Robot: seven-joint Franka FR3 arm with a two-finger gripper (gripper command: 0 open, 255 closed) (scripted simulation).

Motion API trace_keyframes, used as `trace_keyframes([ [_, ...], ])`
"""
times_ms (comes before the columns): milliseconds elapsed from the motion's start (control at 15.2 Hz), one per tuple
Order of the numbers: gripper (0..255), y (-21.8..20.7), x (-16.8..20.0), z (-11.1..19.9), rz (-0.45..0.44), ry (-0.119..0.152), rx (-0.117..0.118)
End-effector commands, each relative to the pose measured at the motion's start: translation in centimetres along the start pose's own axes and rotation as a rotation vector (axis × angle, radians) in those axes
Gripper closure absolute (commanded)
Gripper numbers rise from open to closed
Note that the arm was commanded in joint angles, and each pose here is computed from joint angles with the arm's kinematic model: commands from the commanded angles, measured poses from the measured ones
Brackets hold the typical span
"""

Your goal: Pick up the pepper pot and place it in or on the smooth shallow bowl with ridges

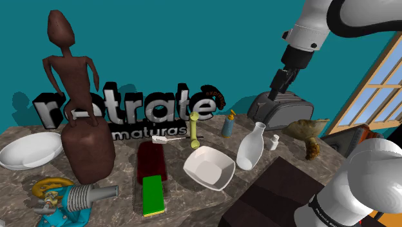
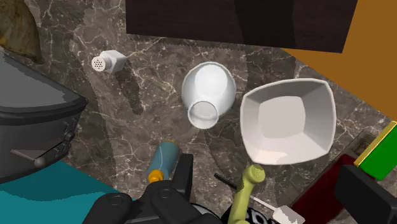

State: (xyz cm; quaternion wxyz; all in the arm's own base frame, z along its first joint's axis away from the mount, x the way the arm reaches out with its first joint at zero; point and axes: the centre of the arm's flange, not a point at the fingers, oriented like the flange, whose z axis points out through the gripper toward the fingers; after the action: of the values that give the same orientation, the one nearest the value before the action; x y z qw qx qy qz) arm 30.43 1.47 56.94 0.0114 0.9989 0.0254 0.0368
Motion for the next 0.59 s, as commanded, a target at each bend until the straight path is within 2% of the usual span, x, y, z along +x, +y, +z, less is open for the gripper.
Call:
trace_keyframes([
  [0, 0, 0.0, 0.0, 0.0, 0.000, 0.000, 0.000],
  [528, 0, 6.9, -0.9, 7.8, 0.008, -0.004, -0.007],
])
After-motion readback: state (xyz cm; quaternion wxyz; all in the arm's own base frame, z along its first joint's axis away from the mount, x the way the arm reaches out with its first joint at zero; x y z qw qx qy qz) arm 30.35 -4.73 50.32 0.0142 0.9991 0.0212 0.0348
